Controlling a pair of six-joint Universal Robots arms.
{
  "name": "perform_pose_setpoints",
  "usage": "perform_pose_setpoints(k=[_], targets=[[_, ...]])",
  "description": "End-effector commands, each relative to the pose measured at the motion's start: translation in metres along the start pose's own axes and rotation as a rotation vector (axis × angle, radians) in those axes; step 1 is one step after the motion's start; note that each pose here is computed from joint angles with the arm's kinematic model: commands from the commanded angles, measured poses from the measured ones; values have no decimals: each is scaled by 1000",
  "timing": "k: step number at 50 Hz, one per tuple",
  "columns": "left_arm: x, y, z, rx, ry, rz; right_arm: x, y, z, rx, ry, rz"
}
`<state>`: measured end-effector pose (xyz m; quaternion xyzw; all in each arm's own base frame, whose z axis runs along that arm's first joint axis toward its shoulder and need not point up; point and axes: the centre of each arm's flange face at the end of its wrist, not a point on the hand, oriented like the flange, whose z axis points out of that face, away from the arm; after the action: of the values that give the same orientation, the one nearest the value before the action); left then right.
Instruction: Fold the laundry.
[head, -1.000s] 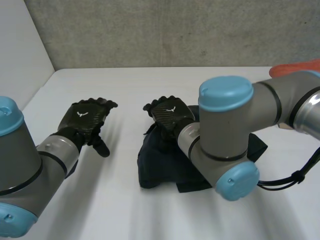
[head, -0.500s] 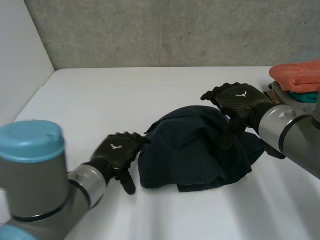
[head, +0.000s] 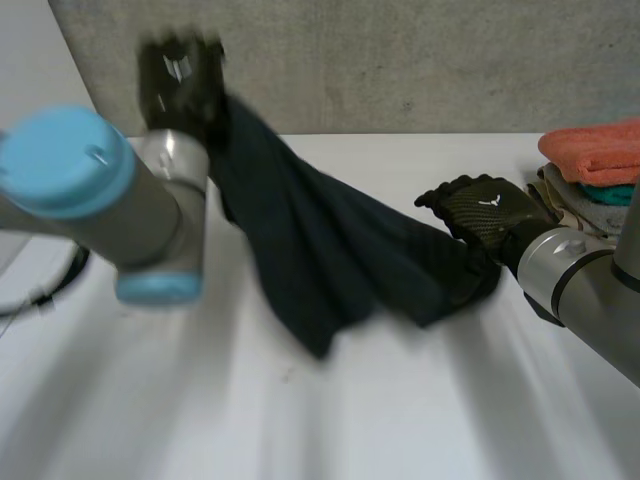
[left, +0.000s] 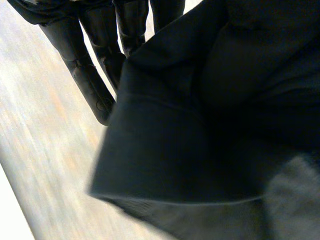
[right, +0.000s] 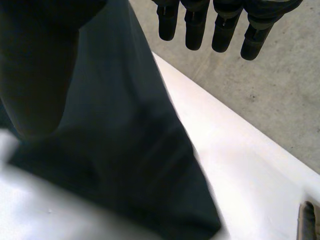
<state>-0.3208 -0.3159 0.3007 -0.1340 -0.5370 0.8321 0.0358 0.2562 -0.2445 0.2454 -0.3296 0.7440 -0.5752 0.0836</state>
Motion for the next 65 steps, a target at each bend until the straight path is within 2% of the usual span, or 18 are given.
perform_pose_setpoints(k=[1, 7, 8, 12, 15, 18, 24, 25, 28, 32, 33, 36, 40, 44, 54, 65], targets=[[22, -44, 16, 188, 233, -114, 5, -1, 0, 8, 16, 6], [78, -5, -27, 38, 508, -209, 13, 0, 3, 16, 40, 11], [95, 10, -46, -16, 590, -222, 16, 1, 4, 15, 51, 14], [126, 36, -90, -129, 765, -230, 26, 4, 8, 12, 82, 21], [133, 46, -109, -191, 816, -204, 33, 4, 9, 15, 102, 20], [120, 48, -108, -226, 778, -145, 39, 6, 13, 17, 118, 23], [67, 33, -96, -271, 599, -44, 40, 4, 19, 43, 103, -22], [52, 26, -95, -275, 550, -26, 36, 6, 20, 46, 83, -54], [34, 15, -99, -280, 490, -14, 25, 7, 21, 51, 27, -136], [7, 7, -119, -346, 399, 7, -2, 24, 22, 17, -107, -319], [0, 9, -130, -396, 379, 21, -11, 33, 22, -5, -156, -390], [-8, 16, -152, -503, 377, 48, -22, 45, 23, -39, -220, -466], [-24, 42, -181, -716, 369, 114, -40, 59, 28, -62, -275, -453], [-42, 73, -179, -837, 315, 137, -51, 68, 38, -46, -273, -449], [-45, 132, -158, -867, 354, 168, -61, 77, 56, 6, -162, -491], [-35, 147, -136, -661, 314, 254, -62, 66, 56, 36, -134, -446]])
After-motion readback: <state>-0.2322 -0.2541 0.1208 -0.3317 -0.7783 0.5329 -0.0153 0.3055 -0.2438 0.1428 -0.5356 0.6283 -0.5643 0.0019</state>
